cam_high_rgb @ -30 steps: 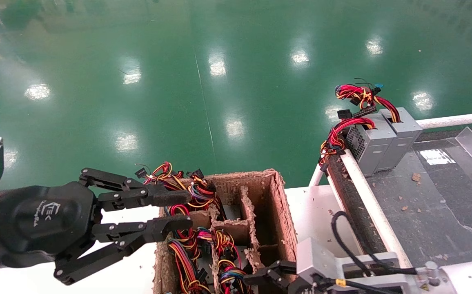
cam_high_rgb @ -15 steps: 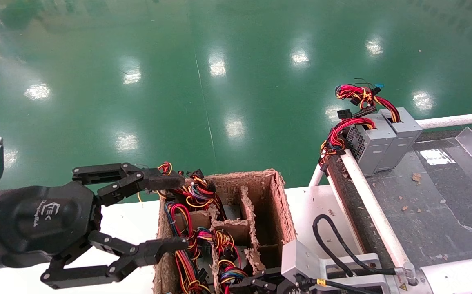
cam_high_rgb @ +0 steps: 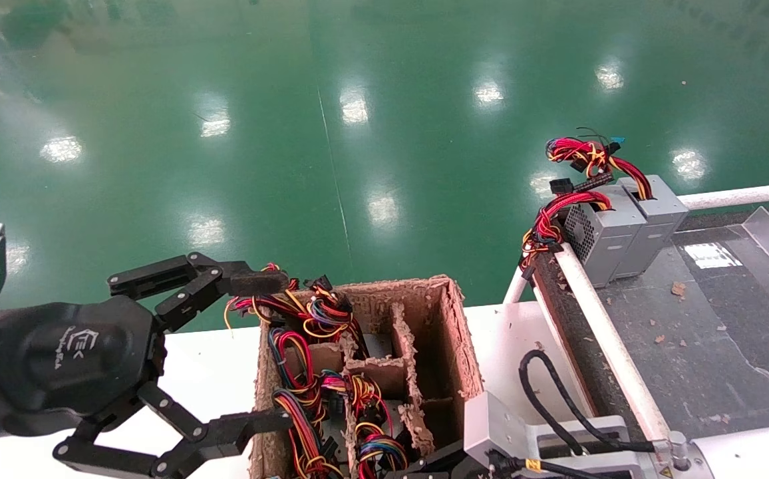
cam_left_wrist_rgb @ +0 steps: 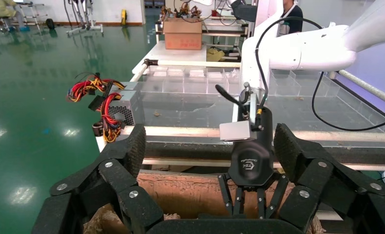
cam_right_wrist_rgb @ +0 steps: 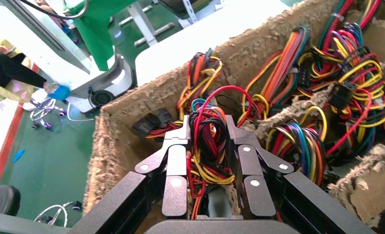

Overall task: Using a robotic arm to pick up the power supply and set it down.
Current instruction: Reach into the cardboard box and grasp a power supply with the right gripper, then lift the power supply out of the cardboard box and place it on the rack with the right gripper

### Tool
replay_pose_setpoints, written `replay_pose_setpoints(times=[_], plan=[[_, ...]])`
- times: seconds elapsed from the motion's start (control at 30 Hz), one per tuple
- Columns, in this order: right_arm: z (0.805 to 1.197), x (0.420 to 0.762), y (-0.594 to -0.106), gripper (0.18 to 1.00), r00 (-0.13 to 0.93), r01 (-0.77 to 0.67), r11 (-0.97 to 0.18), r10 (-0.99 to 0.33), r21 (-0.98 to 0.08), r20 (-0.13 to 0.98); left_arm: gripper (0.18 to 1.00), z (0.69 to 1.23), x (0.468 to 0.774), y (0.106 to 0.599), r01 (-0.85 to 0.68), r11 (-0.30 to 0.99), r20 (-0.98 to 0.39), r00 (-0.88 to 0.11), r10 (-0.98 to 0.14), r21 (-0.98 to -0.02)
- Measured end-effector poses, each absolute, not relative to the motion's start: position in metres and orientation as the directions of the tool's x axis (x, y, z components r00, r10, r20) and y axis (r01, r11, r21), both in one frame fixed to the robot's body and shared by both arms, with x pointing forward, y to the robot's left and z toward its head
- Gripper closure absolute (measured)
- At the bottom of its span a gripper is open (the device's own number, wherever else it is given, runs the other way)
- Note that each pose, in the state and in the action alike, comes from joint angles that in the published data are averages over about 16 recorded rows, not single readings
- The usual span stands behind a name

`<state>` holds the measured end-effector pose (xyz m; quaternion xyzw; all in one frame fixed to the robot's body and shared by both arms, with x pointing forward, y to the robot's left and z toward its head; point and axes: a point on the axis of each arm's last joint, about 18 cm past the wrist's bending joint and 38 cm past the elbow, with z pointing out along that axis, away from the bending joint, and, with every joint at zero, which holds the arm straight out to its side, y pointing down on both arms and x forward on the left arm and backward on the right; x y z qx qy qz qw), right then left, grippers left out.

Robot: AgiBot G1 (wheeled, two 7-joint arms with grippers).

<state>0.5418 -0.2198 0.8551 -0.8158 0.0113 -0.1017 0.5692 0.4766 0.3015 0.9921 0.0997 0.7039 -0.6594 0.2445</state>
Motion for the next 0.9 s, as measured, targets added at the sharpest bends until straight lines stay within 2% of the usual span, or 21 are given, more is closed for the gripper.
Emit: replay_pose_setpoints(times=[0.2, 0.33, 0.7, 0.9], plan=[[0.874, 0.53, -0.226, 0.852, 0.979, 0.13, -0.29, -0.112, -0.948, 0.168, 0.235, 0.992, 0.477, 0.302, 0.463, 0.111, -0.476, -0.861, -0.182, -0.88], [0.895, 0.521, -0.235, 0.861, 0.977, 0.158, -0.224, -0.107, -0.962, 0.185, 0.204, 0.992, 0.477, 0.302, 0.463, 0.111, -0.476, -0.861, -0.182, -0.88], [0.982, 0.488, -0.293, 0.868, 0.945, 0.295, 0.019, -0.154, -0.955, 0.289, 0.184, 0.992, 0.477, 0.302, 0.463, 0.111, -0.476, -0.861, -0.182, -0.88], [1.032, 0.471, -0.335, 0.87, 0.887, 0.424, 0.079, -0.237, -0.902, 0.396, 0.184, 0.992, 0.477, 0.302, 0.463, 0.111, -0.476, -0.861, -0.182, -0.88]])
